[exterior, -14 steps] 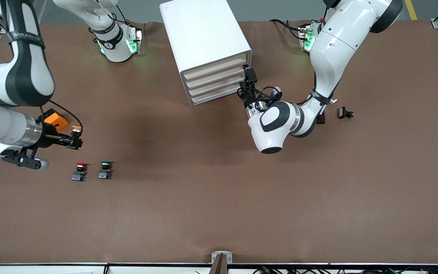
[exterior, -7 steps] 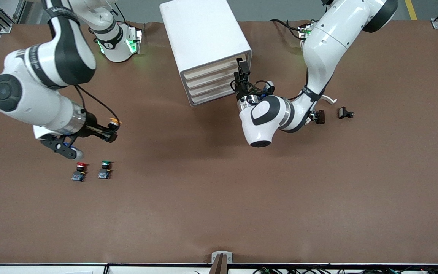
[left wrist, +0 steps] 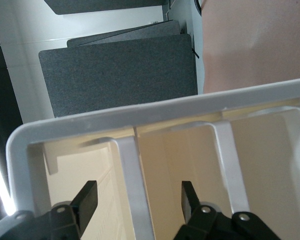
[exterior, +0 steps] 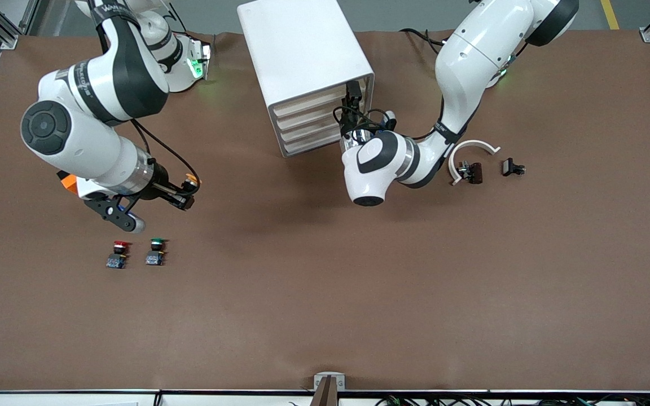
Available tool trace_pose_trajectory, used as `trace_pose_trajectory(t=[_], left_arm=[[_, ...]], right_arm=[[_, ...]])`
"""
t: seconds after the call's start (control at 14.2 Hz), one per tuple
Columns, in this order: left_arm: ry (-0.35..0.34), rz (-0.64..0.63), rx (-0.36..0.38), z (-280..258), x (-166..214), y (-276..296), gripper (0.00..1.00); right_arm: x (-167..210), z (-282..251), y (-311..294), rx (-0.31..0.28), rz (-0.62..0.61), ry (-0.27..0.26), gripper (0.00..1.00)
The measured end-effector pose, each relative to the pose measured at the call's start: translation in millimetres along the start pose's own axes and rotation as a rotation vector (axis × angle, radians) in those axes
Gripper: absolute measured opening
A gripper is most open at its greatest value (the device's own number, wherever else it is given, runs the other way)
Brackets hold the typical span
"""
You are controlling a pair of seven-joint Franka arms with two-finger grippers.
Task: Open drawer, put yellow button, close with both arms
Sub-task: 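Grip the drawer with the left gripper while the right gripper lifts the button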
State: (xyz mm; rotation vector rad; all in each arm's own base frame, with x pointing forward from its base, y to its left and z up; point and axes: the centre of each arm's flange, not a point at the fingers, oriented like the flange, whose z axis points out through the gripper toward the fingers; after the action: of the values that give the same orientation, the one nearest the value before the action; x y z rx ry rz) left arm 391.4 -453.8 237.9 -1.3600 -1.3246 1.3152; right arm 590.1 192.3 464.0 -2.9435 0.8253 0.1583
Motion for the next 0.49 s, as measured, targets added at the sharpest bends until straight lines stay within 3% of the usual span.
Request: trace_pose_trajectory(t=[0.07, 0.14, 0.35, 0.42, 0.49], left_arm=[[-0.001, -0.001, 0.000, -1, 1, 0, 0.64], [-0.002, -0.002, 0.001, -1, 1, 0, 0.64], [0.007, -0.004, 0.008, 5, 0, 2, 0.40], [0.013, -0.004, 0.011, 8, -2, 2, 0.40], [0.017, -0.005, 0.012, 10, -3, 2, 0.33]], right_arm=[[-1, 0, -1, 0.000, 0.003, 0.001, 0.41], [-1, 0, -1, 0.001, 0.005, 0.001, 0.41], [-1, 0, -1, 0.002, 0.008, 0.002, 0.41], [0, 0, -1, 0.002, 0.008, 0.003, 0.41], [0, 0, -1, 0.002, 0.009, 0.003, 0.41]])
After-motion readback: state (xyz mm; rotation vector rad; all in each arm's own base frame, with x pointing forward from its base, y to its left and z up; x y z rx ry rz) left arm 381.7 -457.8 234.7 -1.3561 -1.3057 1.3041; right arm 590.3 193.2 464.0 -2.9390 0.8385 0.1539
